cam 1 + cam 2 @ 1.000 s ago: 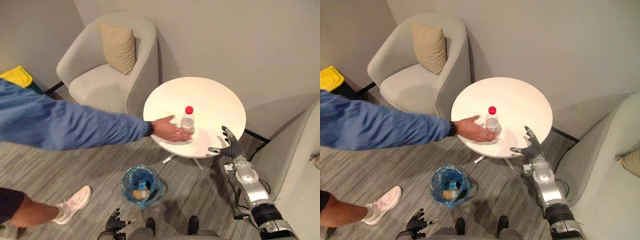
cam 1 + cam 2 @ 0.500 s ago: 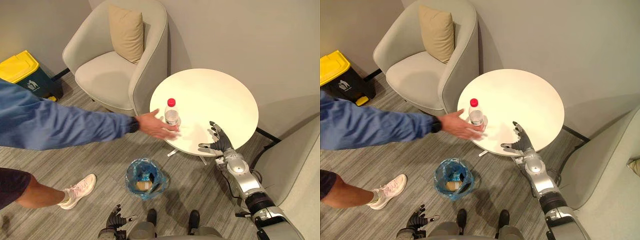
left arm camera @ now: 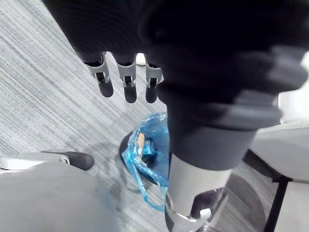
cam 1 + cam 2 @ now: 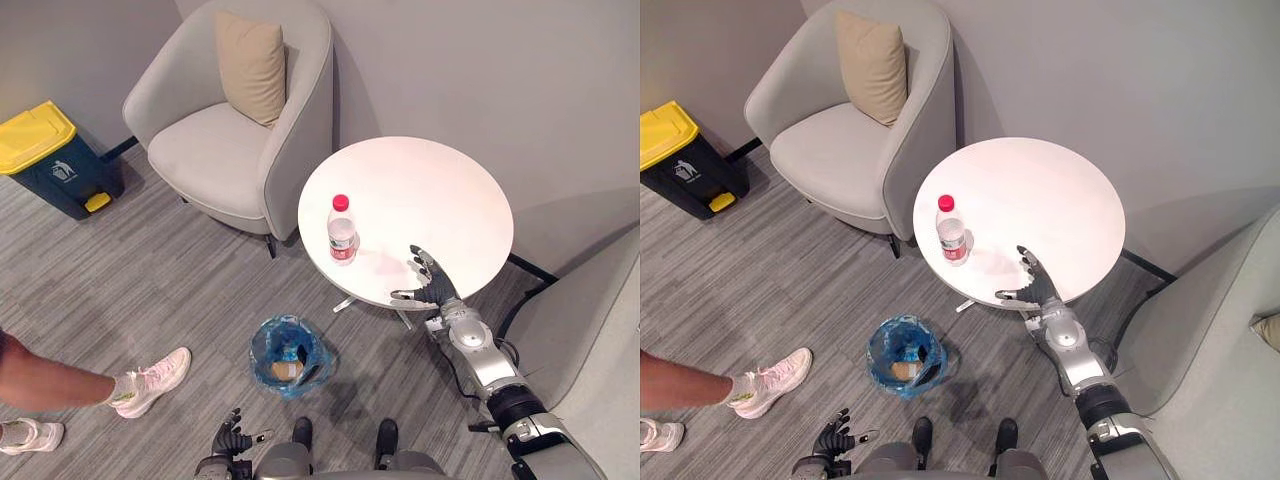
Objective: Gather rubbish on tea table into small bin, then transfer packed bag to large trash can.
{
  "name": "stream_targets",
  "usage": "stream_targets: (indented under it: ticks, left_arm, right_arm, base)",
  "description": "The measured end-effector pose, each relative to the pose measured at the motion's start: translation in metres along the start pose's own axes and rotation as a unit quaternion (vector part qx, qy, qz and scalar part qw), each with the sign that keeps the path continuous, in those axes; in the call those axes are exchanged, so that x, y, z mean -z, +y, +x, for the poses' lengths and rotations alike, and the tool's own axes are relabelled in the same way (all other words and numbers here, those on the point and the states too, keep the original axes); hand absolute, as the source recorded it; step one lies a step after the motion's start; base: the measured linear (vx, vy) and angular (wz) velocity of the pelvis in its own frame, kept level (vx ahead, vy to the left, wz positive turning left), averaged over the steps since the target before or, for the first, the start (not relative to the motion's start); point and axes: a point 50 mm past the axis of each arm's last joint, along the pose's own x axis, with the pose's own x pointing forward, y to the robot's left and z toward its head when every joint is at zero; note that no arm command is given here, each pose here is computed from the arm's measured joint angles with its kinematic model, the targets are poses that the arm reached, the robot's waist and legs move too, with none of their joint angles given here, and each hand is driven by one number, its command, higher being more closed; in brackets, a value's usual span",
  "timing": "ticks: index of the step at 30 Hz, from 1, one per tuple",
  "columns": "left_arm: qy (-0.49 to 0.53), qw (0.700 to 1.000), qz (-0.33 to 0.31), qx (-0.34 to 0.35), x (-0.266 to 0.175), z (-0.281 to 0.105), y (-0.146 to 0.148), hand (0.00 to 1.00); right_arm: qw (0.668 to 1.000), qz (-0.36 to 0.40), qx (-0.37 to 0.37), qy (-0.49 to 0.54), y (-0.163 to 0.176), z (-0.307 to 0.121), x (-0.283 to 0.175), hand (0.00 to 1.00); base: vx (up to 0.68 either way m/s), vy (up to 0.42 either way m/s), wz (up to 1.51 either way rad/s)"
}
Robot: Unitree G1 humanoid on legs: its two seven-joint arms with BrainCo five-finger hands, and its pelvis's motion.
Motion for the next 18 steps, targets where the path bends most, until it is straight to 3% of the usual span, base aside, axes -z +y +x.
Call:
stream_targets:
  ticks: [9, 18]
  left_arm:
    - [-0.003, 1.0, 0.0, 0.0, -0.001, 0.0, 0.0, 0.0]
    - [-0.015, 1.0, -0.008, 0.003, -0.007, 0.001, -0.004, 0.0]
  right_arm:
    - [0.999, -0.014, -0.011, -0.027, 0.002, 0.01, -0.017, 0.0]
    - [0.998, -0.004, 0.027, -0.064, -0.012, 0.032, -0.048, 0.0]
  base:
    - [0.0, -0.001, 0.02]
    - [-0.02, -0.002, 0.16]
